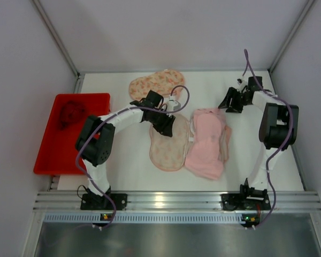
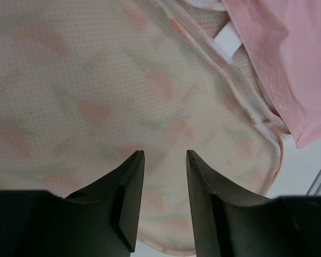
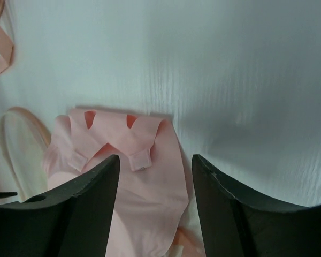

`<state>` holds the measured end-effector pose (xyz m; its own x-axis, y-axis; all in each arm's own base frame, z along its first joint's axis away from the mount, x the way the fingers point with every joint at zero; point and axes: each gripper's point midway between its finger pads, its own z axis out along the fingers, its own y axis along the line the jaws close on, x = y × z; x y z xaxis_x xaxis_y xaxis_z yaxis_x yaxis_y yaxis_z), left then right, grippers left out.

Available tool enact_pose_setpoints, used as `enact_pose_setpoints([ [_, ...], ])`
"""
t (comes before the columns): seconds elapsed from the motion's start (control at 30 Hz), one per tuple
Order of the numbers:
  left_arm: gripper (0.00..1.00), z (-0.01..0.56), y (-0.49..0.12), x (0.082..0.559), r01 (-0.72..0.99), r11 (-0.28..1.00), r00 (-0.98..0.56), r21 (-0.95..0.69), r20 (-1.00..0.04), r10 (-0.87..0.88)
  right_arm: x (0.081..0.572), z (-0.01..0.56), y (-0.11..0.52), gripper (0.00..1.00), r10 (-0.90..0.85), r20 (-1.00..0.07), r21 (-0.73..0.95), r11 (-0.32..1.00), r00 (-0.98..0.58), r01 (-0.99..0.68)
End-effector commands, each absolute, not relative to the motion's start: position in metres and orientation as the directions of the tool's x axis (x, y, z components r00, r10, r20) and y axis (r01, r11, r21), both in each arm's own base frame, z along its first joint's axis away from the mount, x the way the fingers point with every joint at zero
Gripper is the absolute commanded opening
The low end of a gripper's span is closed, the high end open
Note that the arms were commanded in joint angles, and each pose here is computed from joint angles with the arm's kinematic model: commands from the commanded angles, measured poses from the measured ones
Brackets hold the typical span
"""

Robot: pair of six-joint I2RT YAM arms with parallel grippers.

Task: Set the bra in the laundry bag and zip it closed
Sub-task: Adjust the bra in the laundry bag.

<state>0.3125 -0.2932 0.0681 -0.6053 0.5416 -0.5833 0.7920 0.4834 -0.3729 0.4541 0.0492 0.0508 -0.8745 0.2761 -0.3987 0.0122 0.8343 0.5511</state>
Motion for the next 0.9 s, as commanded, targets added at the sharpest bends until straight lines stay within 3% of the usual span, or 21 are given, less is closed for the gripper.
enact_pose_setpoints([
  [0.0, 0.43, 0.057, -0.287, 0.334, 0.774, 0.545, -0.617, -0.322, -0.579, 0.534, 0.488, 0.069, 0.053, 0.58, 0.24, -0.516, 0.512, 0.856, -0.823, -0.071],
  [0.33, 0.42, 0.034, -0.28, 0.346, 0.75, 0.591, -0.643, -0.298, -0.537, 0.545, 0.499, 0.042, 0.09, 0.55, 0.176, -0.497, 0.505, 0.855, -0.85, -0.118],
  [0.67, 0.41, 0.028, -0.276, 0.349, 0.736, 0.606, -0.66, -0.301, -0.515, 0.547, 0.501, 0.054, 0.131, 0.0, 0.149, -0.501, 0.542, 0.822, -0.853, -0.175],
  [0.87, 0.41, 0.025, -0.274, 0.346, 0.727, 0.611, -0.672, -0.313, -0.502, 0.544, 0.506, 0.096, 0.142, 0.0, 0.207, -0.53, 0.609, 0.768, -0.822, -0.2],
])
